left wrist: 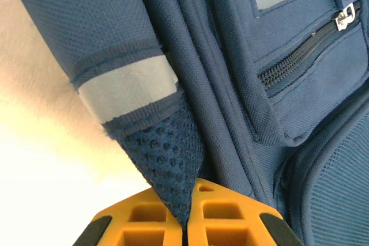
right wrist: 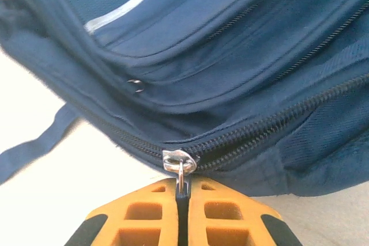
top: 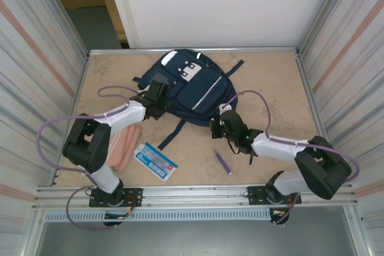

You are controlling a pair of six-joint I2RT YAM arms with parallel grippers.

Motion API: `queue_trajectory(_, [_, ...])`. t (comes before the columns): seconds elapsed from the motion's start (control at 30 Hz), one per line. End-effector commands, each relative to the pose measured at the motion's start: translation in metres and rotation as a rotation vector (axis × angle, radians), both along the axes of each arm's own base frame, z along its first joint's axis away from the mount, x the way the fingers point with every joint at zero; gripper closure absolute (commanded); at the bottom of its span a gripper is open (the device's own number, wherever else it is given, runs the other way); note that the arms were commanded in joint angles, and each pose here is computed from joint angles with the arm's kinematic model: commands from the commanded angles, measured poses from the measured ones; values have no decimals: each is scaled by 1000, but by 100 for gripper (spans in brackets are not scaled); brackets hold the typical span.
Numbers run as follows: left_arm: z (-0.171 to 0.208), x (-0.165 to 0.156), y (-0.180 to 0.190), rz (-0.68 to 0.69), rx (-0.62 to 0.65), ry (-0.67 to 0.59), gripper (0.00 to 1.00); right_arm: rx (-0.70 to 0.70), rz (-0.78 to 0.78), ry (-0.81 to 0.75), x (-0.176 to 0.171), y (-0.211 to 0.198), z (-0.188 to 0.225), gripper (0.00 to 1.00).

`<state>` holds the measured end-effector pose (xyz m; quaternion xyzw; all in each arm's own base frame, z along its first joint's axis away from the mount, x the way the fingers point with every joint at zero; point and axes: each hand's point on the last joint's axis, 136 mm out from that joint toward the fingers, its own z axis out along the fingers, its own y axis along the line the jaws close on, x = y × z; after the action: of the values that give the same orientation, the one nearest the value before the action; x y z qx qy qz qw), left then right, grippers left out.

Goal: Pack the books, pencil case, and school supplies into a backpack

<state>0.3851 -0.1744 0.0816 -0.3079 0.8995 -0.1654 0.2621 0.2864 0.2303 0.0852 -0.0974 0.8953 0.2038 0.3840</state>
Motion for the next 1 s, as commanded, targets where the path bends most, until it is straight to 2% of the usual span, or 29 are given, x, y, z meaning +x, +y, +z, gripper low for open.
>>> queue_trajectory(0.0, [23,29,17,-8,129,-78,98,-38,105,129,-15,-9,-8,100])
queue_trajectory(0.1, [22,43,18,-52,145,-61,98,43,103,214,-16,-19,-10,100])
queue_trajectory(0.27, [9,65,24,-77,104,-5,92,74,189,296,-25,-14,-14,100])
queue_trajectory(0.33, [5,74,25,-66,81,3,83,111,221,337,-28,-2,-13,100])
queue_trajectory(0.4, [9,86,23,-75,82,-13,68,173,264,345,-27,18,-7,100])
queue_trajectory(0.5, [24,91,28,-109,119,-14,59,263,276,342,-16,47,6,100])
queue_trajectory(0.6, [37,72,39,-128,161,19,54,311,297,330,-5,77,18,100])
queue_trajectory(0.67, [37,45,45,-146,162,77,48,324,335,316,-2,96,25,100])
queue_trajectory(0.73, [34,14,45,-163,121,140,44,344,376,299,2,114,30,100])
queue_trajectory(0.83, [22,-28,45,-120,39,192,38,379,410,307,8,133,28,100])
queue_trajectory(0.97, [19,-46,22,-156,-70,180,36,405,478,316,0,155,23,100])
